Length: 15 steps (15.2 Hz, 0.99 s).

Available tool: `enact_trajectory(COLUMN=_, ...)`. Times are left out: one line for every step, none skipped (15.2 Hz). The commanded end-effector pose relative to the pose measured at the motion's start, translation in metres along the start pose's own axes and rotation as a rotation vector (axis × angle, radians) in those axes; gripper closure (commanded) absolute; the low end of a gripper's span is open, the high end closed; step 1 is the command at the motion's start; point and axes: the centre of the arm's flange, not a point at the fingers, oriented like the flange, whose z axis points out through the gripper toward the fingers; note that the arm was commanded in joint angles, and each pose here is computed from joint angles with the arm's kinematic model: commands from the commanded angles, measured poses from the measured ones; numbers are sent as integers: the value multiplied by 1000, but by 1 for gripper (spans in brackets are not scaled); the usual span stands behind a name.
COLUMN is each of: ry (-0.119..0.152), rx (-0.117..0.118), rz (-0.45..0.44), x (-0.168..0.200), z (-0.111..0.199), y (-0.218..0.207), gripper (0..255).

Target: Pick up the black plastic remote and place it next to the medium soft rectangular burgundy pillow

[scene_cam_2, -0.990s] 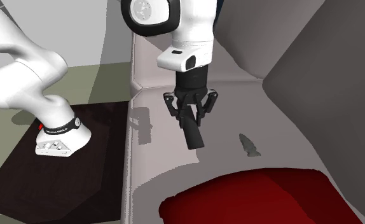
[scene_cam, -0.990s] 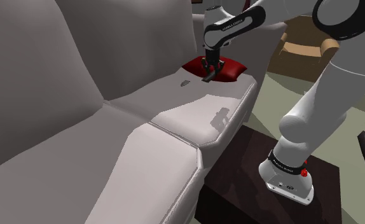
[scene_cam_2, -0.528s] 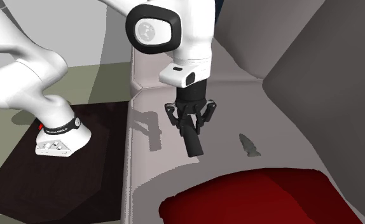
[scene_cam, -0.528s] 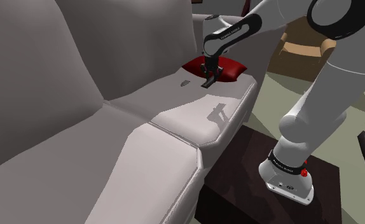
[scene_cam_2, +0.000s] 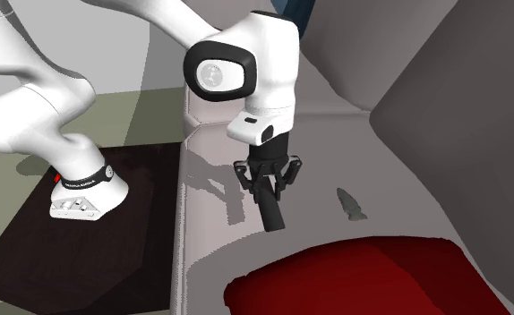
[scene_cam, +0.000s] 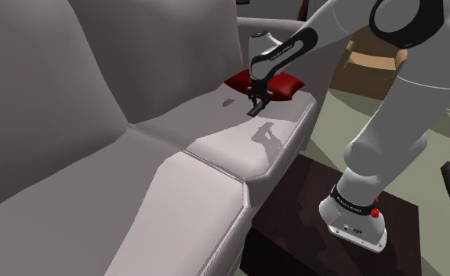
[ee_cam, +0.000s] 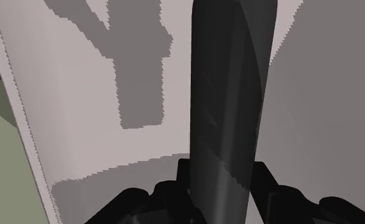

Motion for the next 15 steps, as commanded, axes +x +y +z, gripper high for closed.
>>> enact_trajectory(ry=0, rx=1, rz=0, x=-2, z=11, y=1, gripper=255)
enact_trajectory(ry=0, rx=1, rz=0, x=-3, z=16, y=0, gripper=255)
enact_trajectory(ry=0, rx=1, rz=0, x=-5, z=21, y=0, gripper=255)
enact_trajectory(ry=0, rx=1, rz=0, x=-6, z=26, y=0, gripper=255)
enact_trajectory(ry=0, rx=1, rz=0, x=-7, z=31, y=0, gripper=255)
enact_trajectory(ry=0, rx=1, rz=0, x=-8, z=37, y=-1, gripper=255)
enact_trajectory(ry=0, rx=1, rz=0, x=-8, z=37, y=-1, gripper=255)
enact_trajectory(ry=0, rx=1, rz=0, x=-8, z=37, y=-1, gripper=255)
enact_trajectory(ry=0, rx=1, rz=0, x=-8, z=37, y=-1, gripper=255)
enact_trajectory(ry=0, rx=1, rz=0, x=-8, z=37, y=-1, gripper=255)
enact_trajectory(ry=0, rx=1, rz=0, x=-8, z=37, y=-1, gripper=255)
enact_trajectory(ry=0, rx=1, rz=0, x=-8, z=37, y=-1, gripper=255)
enact_trajectory(ry=0, rx=1, rz=0, x=-8, z=37, y=-1, gripper=255)
enact_trajectory(ry=0, rx=1, rz=0, x=-8, z=37, y=-1, gripper=0)
enact_trajectory(ry=0, rx=1, rz=0, x=-8, z=37, y=-1, gripper=0)
